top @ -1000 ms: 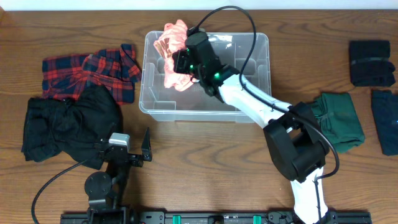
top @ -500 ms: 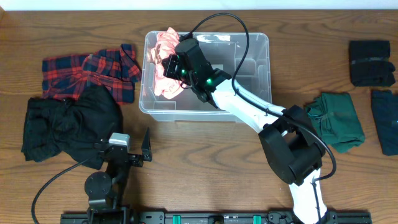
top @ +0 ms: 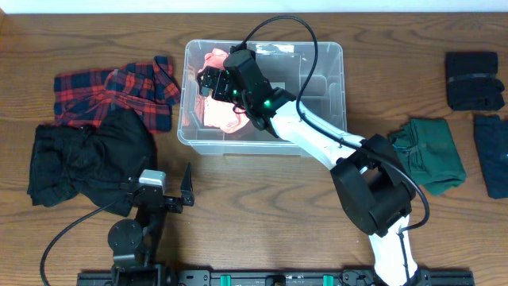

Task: Pack container
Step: 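Carry the pink t-shirt left over the clear bin with the right gripper, then lower the pink t-shirt into the bin's left side and release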

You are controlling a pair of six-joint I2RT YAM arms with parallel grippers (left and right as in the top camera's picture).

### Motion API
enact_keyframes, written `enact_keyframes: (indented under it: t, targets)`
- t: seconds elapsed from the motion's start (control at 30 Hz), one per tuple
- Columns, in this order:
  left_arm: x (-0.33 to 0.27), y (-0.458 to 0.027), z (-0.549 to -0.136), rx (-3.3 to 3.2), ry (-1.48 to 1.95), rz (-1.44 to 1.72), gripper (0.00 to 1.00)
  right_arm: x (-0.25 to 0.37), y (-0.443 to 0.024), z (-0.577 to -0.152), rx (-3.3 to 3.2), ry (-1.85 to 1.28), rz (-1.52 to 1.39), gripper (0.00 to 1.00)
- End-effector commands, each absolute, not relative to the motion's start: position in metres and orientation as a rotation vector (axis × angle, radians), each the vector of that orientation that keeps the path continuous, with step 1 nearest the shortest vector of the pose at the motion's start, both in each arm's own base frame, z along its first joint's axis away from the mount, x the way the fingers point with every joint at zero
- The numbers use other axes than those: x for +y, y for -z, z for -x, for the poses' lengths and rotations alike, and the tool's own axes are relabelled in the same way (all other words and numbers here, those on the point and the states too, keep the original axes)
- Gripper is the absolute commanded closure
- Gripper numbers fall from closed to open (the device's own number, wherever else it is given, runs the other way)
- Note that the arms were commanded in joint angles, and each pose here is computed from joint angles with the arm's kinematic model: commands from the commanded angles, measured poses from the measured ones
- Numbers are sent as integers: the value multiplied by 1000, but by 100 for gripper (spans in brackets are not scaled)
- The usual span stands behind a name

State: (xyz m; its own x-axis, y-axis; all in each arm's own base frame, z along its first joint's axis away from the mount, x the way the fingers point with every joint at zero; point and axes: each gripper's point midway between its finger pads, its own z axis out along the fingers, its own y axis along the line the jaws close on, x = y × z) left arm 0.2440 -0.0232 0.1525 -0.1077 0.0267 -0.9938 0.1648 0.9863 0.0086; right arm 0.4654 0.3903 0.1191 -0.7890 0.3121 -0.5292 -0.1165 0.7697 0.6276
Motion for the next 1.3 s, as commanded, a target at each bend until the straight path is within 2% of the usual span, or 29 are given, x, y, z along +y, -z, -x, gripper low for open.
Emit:
enact_keyframes:
  t: [0.0, 0.27, 0.4, 0.57, 0.6, 0.63, 0.67, 0.7, 0.73, 0.93, 1.27]
  targets:
    - [-23, -136, -243, 1728, 131, -132, 2, 379, -123, -477, 2296, -791, -38, 1]
    - [-23, -136, -243, 1728, 130, -133, 2, 331, -142, -489, 2284, -501, 196, 1]
    - [-23, -136, -243, 1728, 130, -133, 2, 320, -158, -491, 2227, -345, 473, 1]
    - [-23, -136, -243, 1728, 131, -132, 2, 345, -164, -475, 2164, -464, 709, 3]
    - [-23, -136, -243, 1728, 130, -133, 2, 350, -166, -473, 2149, -504, 726, 38]
    - [-23, -136, -243, 1728, 130, -133, 2, 353, -168, -473, 2137, -524, 732, 61]
    - [-23, -136, -243, 1728, 131, -133, 2, 354, -170, -473, 2130, -524, 732, 83]
    - [-23, -136, -243, 1728, 131, -132, 2, 352, -169, -475, 2128, -497, 724, 96]
    - [-23, -136, -243, 1728, 131, -132, 2, 349, -169, -478, 2131, -462, 709, 99]
    - [-23, -136, -243, 1728, 131, -132, 2, 346, -151, -485, 2135, -356, 720, 99]
    - [-23, -136, -243, 1728, 130, -133, 2, 373, -133, -474, 2127, -473, 798, 99]
